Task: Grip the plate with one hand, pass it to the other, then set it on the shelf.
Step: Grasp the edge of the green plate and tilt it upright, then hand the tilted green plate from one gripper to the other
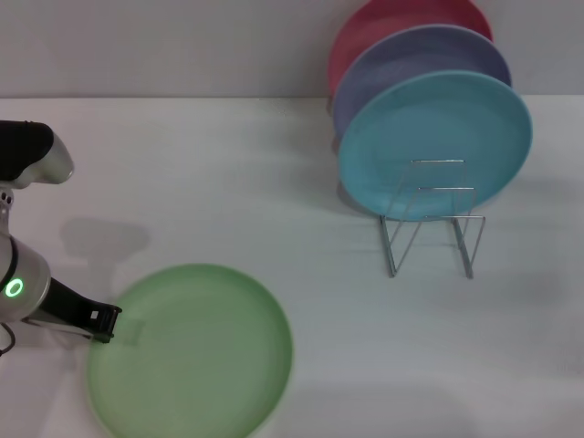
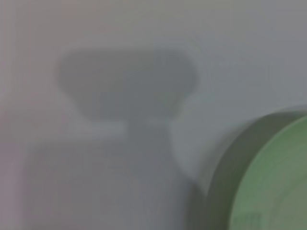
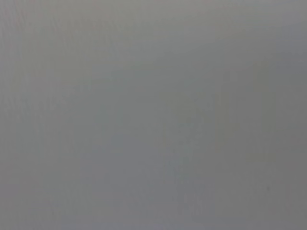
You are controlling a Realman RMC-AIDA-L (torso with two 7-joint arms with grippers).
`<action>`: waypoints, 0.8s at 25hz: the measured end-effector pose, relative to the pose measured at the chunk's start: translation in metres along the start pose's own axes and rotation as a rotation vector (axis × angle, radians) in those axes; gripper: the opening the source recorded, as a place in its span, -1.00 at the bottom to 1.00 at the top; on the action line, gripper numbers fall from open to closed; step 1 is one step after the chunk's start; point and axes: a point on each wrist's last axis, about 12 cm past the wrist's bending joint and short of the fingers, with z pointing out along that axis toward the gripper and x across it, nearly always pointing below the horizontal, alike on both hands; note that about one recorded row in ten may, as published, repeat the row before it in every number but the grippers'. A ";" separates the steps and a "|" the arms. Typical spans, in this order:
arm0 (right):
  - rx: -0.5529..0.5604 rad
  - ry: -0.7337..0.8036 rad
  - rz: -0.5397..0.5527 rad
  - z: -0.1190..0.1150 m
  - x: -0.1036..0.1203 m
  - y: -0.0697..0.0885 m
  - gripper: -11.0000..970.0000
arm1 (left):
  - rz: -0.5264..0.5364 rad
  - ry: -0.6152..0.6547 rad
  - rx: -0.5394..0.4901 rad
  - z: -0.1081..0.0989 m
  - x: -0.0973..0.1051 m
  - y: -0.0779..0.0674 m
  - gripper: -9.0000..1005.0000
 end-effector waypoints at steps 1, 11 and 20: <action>0.000 0.000 0.000 0.000 0.000 0.000 0.38 | 0.005 -0.002 0.000 0.000 0.000 -0.001 -0.87; 0.000 0.000 0.001 0.000 0.000 0.000 0.38 | 0.013 -0.169 0.018 -0.014 -0.015 -0.004 -0.90; -0.001 0.001 0.003 0.000 0.000 0.001 0.38 | 0.021 -0.315 0.045 -0.019 -0.032 -0.005 -0.91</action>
